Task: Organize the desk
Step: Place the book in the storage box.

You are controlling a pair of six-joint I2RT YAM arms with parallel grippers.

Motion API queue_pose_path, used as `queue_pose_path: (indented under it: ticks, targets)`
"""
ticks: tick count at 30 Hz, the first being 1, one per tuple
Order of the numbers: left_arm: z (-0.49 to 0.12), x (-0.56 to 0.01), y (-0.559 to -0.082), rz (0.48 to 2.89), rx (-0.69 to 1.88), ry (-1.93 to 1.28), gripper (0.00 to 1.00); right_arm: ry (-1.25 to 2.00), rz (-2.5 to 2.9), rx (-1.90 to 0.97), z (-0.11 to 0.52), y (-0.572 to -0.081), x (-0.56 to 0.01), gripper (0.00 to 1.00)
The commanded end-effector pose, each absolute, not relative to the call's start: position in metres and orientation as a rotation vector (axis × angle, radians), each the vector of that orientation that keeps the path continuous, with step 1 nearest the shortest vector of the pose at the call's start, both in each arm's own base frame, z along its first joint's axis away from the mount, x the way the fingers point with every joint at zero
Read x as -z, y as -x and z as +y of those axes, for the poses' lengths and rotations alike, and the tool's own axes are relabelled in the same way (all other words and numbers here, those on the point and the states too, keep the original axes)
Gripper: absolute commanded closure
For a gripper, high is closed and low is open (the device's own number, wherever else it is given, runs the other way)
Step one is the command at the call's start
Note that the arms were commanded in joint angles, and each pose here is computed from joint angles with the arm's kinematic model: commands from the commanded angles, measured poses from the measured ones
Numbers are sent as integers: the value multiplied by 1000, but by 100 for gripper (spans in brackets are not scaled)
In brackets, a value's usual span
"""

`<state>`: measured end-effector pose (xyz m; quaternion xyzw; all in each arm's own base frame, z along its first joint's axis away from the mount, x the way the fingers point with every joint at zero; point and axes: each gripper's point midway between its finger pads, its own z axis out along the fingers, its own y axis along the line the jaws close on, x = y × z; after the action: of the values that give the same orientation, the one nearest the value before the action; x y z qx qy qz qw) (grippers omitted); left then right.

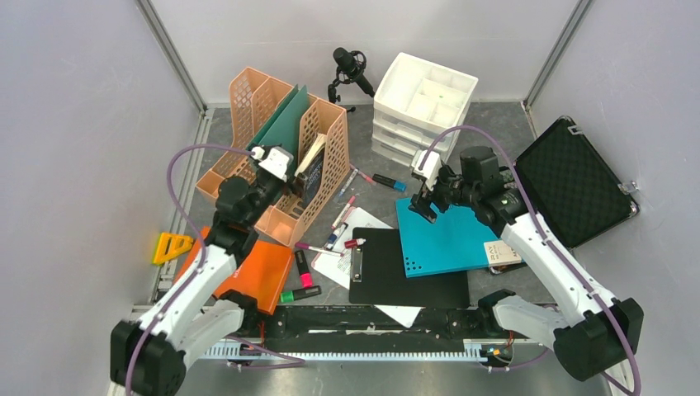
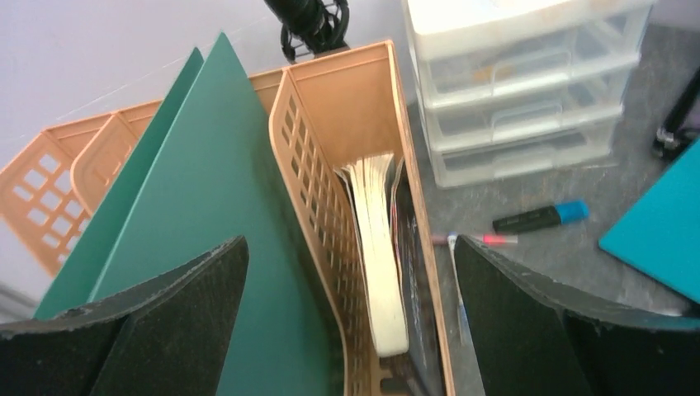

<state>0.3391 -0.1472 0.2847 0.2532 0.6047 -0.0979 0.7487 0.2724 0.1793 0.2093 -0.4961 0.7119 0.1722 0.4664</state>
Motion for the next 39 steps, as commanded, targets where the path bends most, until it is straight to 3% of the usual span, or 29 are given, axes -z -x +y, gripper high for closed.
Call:
queue_pose_path:
  ticks: [1, 7, 18, 21, 32, 39]
  targets:
    - [-122, -249, -307, 1632, 90, -740, 0, 1258, 1677, -474, 190, -272, -219, 16]
    - [-84, -240, -263, 1889, -17, -774, 0, 1331, 1601, -529, 213, -266, -221, 15]
    - [-67, -223, -195, 2037, 36, -894, 0, 1493, 1542, -373, 231, -244, -192, 10]
    - [-75, -218, -192, 2065, 93, -938, 0, 1566, 1592, -289, 213, -239, -185, 2]
    - [-101, -216, -210, 2038, 208, -990, 0, 1831, 1688, 82, 114, -187, -129, 2]
    - [-109, -220, -223, 2012, 219, -1011, 0, 1857, 1705, 109, 94, -168, -95, 2]
